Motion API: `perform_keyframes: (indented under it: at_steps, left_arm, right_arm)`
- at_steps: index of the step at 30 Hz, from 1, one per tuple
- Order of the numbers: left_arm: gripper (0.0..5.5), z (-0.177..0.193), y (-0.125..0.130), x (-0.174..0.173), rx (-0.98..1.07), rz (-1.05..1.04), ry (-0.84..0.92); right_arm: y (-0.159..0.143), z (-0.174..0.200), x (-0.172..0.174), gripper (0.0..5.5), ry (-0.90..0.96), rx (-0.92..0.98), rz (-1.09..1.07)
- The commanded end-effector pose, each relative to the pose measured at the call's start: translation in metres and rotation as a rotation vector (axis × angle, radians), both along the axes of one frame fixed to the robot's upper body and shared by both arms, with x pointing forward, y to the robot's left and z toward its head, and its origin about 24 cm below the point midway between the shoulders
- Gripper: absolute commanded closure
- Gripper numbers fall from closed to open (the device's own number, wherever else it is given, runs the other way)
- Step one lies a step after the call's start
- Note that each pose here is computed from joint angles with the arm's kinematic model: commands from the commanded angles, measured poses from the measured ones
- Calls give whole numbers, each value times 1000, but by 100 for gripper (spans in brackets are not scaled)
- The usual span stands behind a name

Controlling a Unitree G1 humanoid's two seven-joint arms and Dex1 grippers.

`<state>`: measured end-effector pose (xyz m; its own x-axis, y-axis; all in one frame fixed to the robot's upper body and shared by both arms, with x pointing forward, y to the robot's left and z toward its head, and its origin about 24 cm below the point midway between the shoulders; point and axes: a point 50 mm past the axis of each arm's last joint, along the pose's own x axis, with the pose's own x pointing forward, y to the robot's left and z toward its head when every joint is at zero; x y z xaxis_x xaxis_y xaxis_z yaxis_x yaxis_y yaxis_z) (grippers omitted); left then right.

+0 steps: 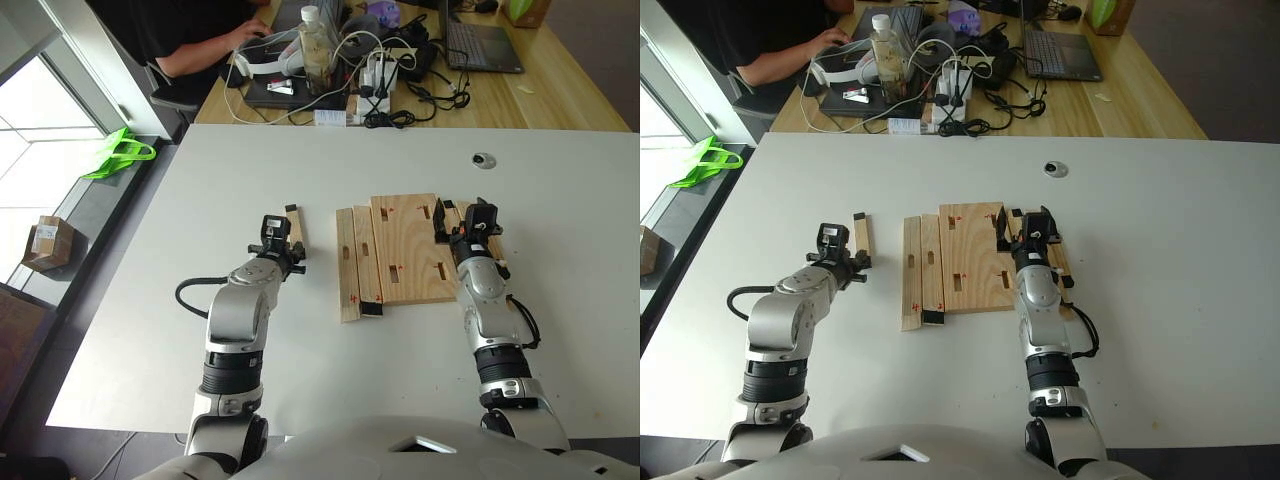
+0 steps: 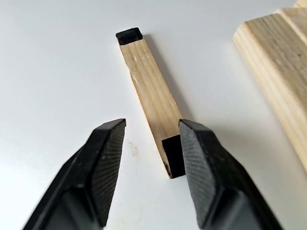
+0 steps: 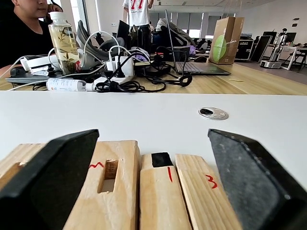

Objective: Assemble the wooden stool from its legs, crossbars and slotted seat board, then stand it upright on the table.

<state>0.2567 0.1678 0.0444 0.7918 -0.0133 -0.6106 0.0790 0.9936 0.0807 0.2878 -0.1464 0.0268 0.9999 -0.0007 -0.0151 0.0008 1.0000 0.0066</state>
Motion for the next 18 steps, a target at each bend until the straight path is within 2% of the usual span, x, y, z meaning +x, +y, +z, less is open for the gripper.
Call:
perform_keyframes:
  at_steps: [1,5,8,11,18]
  left_arm:
    - [346,-11,8,-9,-29,6,76]
    - [346,5,12,6,-94,29,4]
    - [296,19,15,18,-108,13,-46]
    - [261,13,9,17,-137,-11,22]
    - [261,-15,12,5,-62,-75,179]
  right_arm:
    - [-1,0,-2,128,9,3,-17]
    - [0,1,-4,128,4,15,-39]
    - [5,1,-8,123,-2,27,-52]
    - [9,3,-10,123,-12,42,-72]
    - [11,6,-12,123,-25,61,-109]
